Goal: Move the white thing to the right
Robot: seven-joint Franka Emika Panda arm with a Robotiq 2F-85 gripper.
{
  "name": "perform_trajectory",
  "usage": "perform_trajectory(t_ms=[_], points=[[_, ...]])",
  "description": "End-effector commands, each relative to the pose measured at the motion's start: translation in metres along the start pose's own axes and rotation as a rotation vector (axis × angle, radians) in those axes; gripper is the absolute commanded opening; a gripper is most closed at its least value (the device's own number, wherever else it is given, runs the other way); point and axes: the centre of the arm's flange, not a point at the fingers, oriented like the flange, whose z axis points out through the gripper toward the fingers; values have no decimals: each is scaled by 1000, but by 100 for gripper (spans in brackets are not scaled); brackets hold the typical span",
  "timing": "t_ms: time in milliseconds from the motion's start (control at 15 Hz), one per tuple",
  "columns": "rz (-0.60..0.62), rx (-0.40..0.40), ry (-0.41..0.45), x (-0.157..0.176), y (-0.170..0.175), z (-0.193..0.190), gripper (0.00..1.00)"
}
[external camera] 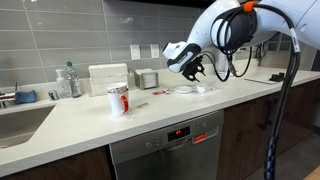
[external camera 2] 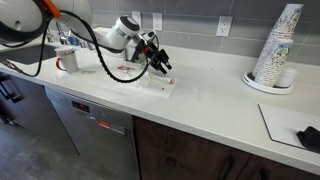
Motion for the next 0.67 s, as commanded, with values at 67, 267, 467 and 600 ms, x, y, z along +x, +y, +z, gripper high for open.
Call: perform_trajectory(t_ms=[67,267,467,600], points=[[-102,113,-9,-10,7,-55,99],[-178,208,5,-22,11,-98,100],[-256,317,-15,-33,14,-131,100],[-273,399,-53,-42,16,-147,100]])
